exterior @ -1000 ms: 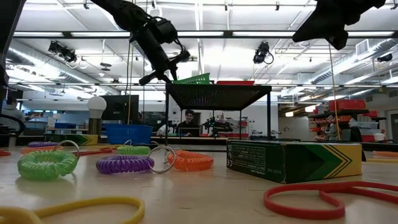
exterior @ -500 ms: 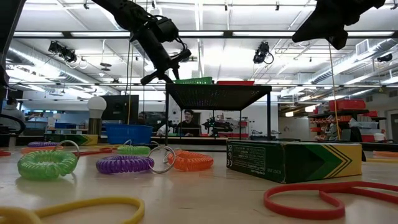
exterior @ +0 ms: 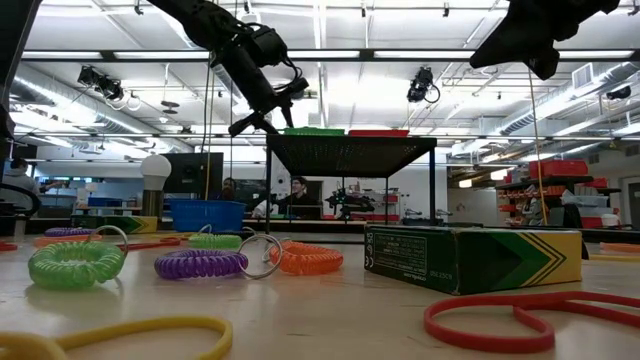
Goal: Pick & Place Office Desk Supplies
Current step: Put the green bin on the shelf
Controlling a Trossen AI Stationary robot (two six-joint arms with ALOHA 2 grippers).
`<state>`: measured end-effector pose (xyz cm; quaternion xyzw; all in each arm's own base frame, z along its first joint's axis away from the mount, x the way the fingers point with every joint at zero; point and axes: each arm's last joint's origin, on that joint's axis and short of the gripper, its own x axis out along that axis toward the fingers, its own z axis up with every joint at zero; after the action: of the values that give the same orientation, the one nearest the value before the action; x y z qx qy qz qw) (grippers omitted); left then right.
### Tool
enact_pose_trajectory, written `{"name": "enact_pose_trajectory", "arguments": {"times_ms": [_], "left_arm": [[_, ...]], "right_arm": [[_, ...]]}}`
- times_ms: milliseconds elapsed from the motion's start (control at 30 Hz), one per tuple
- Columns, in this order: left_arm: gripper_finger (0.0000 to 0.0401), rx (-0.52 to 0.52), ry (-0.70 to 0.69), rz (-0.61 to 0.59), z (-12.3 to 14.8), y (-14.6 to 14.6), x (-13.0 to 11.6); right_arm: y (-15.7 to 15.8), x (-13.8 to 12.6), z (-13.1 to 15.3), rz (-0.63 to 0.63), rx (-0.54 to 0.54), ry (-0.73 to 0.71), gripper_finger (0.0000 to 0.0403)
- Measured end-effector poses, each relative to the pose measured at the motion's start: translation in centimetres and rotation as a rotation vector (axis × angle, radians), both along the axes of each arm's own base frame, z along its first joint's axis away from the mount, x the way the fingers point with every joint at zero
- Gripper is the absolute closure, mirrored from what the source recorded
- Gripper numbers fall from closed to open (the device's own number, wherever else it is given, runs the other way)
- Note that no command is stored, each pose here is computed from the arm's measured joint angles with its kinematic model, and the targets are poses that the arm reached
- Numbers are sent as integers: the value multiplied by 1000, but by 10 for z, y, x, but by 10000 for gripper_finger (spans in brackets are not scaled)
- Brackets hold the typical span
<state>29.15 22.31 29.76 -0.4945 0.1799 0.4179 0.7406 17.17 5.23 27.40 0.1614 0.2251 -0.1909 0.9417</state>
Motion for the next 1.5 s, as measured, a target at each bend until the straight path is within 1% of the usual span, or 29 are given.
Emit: {"name": "enact_pose_trajectory", "arguments": {"times_ms": [100, 267, 500, 667, 767, 900, 967, 1000, 1100, 1200, 1300, 1500], "left_arm": [[282, -4, -10, -41, 0, -1, 1], [281, 9, -18, -71, 4, -2, 0], [281, 85, -9, -120, 21, -6, -13], [284, 144, -2, -207, 37, -12, -27], [303, 135, 75, -229, 37, -18, -34], [355, 66, 235, -246, 25, -24, -44], [383, 72, 253, -242, 21, -23, -41], [391, 79, 252, -238, 19, -22, -39], [394, 114, 188, -230, 18, -15, -29], [394, 80, 145, -243, 11, -11, -22], [394, 52, 147, -261, 4, -10, -17], [395, 53, 144, -267, 2, -10, -14]], "right_arm": [[0, 0, 0, 0, 0, 0, 398], [0, 0, 0, 0, 1, 0, 398], [0, 0, 0, -4, 7, -2, 398], [0, 0, 0, -5, 10, -3, 398], [0, 0, 0, -5, 11, -3, 398], [0, 0, 0, -5, 11, -4, 398], [0, 0, 0, -5, 10, -4, 398], [0, 0, 0, -5, 10, -3, 398], [0, 0, 0, -3, 7, -2, 398], [0, 0, 0, -3, 8, -3, 398], [0, 0, 0, -4, 7, -2, 398], [0, 0, 0, -12, 6, -6, 398]]}}
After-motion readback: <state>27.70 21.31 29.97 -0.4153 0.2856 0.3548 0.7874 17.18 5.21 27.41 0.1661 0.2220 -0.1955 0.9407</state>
